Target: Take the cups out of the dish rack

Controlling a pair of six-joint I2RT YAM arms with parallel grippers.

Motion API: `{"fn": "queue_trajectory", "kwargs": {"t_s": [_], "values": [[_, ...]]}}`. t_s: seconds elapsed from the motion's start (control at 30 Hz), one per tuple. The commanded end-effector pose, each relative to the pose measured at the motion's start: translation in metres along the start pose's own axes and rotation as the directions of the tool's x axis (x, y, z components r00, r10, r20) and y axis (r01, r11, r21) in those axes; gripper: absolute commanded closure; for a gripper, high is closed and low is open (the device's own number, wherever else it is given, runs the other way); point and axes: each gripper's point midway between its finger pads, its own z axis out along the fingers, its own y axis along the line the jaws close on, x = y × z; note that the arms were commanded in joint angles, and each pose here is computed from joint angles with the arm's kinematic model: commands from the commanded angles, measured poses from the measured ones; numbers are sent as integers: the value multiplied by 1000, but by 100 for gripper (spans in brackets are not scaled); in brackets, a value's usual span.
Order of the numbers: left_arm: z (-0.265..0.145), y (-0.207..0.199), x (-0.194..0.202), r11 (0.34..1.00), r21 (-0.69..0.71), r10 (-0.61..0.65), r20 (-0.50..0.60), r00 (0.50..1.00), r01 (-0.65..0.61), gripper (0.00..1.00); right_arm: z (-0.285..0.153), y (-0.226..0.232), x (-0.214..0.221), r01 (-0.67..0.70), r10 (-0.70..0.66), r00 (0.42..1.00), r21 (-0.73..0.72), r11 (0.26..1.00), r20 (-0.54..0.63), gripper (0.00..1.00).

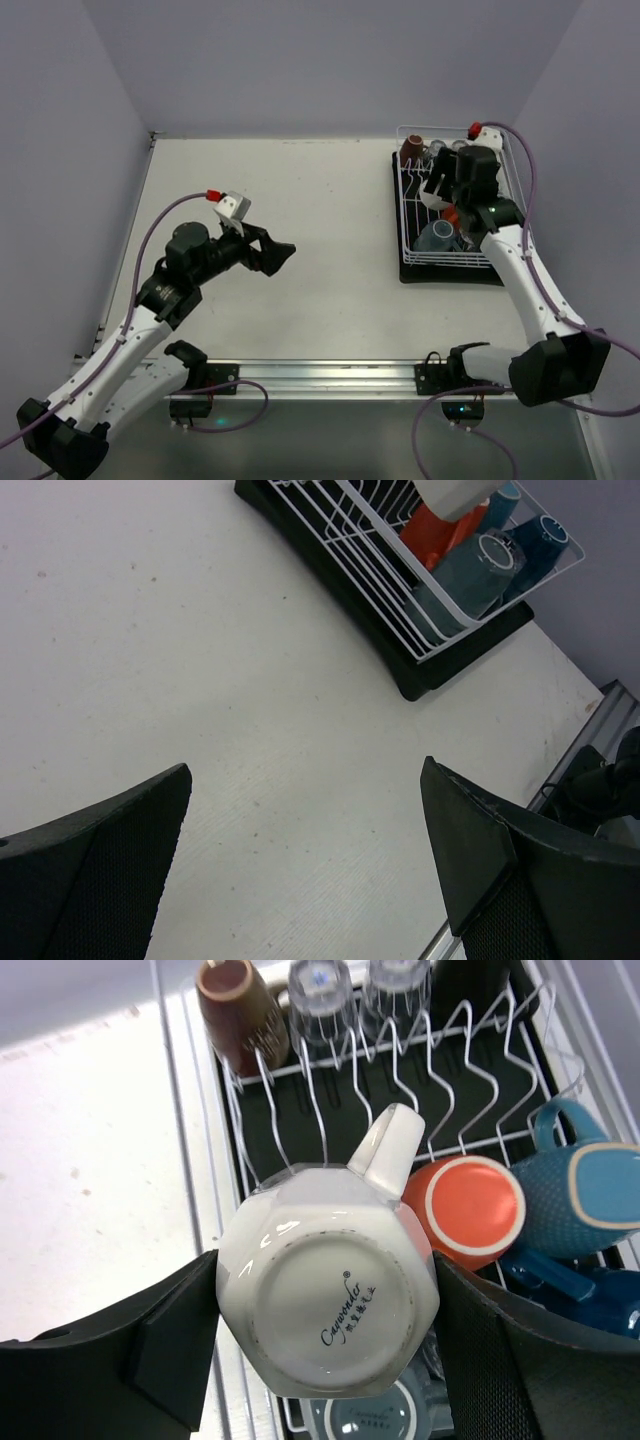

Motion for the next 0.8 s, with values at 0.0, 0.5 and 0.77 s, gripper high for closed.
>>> {"fn": "queue_trajectory", "kwargs": {"t_s": [0.0, 0.5, 0.77], "values": [[3, -18, -23, 996, 71, -52, 54, 997, 48, 0, -35, 11, -64, -91, 114, 966, -108, 990, 232, 86], [7, -106, -73, 764, 580, -389, 62, 919, 284, 14, -212, 136, -63, -242, 459, 887, -892, 383, -44, 89], [15, -127, -77, 732, 615, -402, 42, 915, 293, 18, -245, 181, -31, -295, 382, 899, -942, 161, -217, 89]]}}
